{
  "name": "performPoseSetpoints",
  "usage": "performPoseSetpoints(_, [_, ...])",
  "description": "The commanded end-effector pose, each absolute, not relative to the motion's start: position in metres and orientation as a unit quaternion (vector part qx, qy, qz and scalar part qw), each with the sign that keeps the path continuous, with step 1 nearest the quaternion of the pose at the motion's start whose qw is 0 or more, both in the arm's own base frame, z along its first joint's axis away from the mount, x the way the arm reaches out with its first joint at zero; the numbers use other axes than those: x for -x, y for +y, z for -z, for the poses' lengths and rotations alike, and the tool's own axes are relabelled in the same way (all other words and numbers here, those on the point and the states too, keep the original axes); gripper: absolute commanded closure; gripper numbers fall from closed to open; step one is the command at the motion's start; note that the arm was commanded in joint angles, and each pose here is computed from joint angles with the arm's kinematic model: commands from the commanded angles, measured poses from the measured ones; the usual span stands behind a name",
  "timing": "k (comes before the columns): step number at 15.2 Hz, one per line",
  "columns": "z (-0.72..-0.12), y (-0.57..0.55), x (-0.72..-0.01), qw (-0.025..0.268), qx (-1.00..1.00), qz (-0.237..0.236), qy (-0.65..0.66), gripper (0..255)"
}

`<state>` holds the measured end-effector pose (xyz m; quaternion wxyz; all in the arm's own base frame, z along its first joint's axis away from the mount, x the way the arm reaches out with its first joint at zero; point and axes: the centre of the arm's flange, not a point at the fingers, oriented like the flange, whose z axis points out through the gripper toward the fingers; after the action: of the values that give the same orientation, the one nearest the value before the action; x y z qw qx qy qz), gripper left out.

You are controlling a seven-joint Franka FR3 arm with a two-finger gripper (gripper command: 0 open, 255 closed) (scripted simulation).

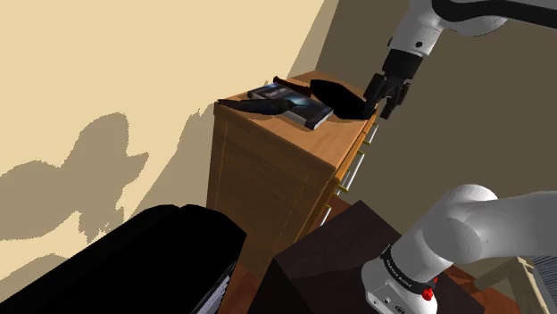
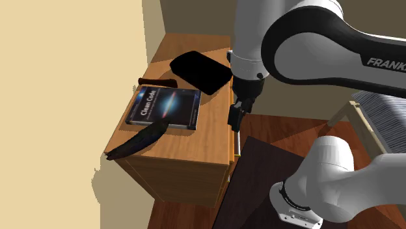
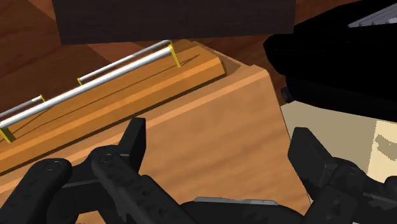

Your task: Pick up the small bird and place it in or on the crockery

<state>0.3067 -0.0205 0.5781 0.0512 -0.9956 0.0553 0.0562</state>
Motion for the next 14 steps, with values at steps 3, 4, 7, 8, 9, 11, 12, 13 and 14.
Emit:
performPoseSetpoints(3, [-0.573,-0.021,-0.334,0.043,0.997,-0.059,0.008,0])
performPoseSetpoints(4, [-0.57,-0.02,-0.347,0.038,0.997,-0.06,-0.016,0])
performPoseSetpoints(7, [-0.562,-0.014,-0.387,0.025,0.994,-0.063,-0.088,0])
performPoseSetpoints(8, [-0.559,-0.011,-0.401,0.021,0.991,-0.064,-0.112,0])
performPoseSetpoints(9, [-0.556,-0.007,-0.413,0.016,0.989,-0.065,-0.136,0])
performPoseSetpoints(11, [-0.551,0.003,-0.439,0.008,0.981,-0.067,-0.183,0])
performPoseSetpoints(12, [-0.548,0.008,-0.451,0.003,0.976,-0.068,-0.206,0])
performPoseSetpoints(13, [-0.545,0.015,-0.463,-0.001,0.971,-0.068,-0.229,0])
performPoseSetpoints(14, [-0.542,0.021,-0.475,-0.006,0.965,-0.069,-0.253,0])
